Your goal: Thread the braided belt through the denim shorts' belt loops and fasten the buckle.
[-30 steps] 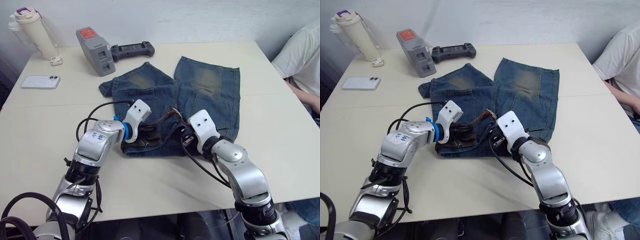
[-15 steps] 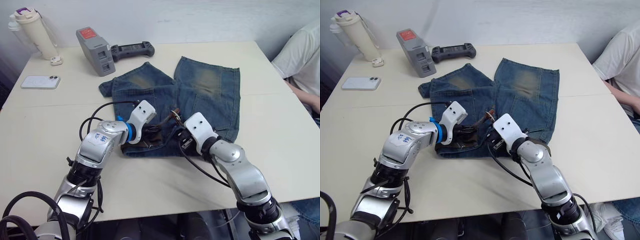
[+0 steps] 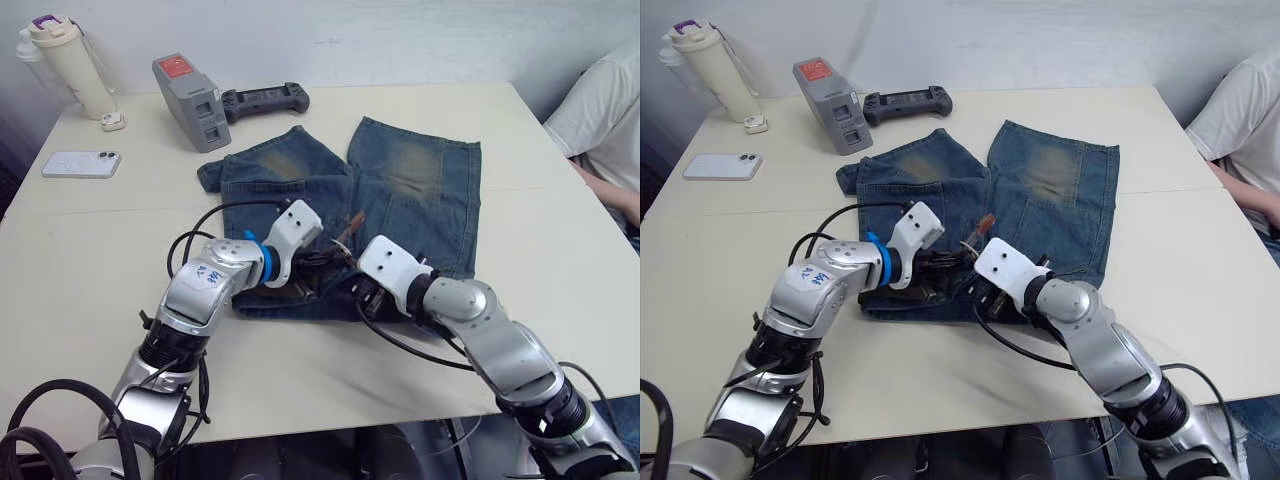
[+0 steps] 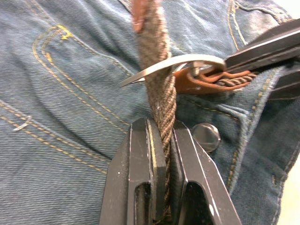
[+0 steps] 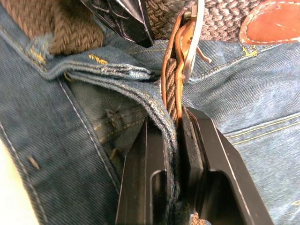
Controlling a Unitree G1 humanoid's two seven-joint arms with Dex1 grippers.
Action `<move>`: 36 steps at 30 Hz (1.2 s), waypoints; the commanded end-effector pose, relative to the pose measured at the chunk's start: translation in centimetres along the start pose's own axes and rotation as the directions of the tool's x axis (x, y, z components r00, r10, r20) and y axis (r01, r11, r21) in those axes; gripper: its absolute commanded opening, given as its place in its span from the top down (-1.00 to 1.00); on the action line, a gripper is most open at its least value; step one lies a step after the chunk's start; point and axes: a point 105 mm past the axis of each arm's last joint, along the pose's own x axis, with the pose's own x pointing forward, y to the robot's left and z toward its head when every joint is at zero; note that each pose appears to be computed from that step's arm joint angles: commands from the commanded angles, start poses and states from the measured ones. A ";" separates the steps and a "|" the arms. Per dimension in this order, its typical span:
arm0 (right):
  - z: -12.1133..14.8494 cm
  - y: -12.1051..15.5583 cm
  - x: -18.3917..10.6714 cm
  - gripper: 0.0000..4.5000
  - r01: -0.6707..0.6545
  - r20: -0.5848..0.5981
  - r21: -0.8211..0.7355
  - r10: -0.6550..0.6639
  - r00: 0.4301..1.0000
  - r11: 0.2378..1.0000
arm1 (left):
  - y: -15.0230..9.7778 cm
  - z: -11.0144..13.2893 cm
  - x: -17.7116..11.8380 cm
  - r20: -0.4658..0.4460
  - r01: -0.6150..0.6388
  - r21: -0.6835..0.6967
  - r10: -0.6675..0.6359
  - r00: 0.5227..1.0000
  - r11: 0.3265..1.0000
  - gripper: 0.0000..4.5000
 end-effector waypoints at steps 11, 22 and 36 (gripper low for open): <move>2.3 -1.9 -4.3 -0.72 -0.099 0.112 -0.050 0.104 0.988 0.994 | -0.4 2.8 -0.3 0.096 0.024 0.093 -0.033 0.995 0.995 1.00; 3.7 -8.9 -6.0 -0.98 0.081 0.106 -0.444 -0.038 0.994 0.892 | -0.9 2.9 -0.1 0.098 0.041 0.114 -0.052 0.994 0.993 1.00; 4.7 -8.3 -2.6 -0.98 0.007 0.117 -0.662 0.094 0.989 0.750 | -0.4 3.1 -0.3 0.070 0.046 0.194 -0.061 0.996 0.980 1.00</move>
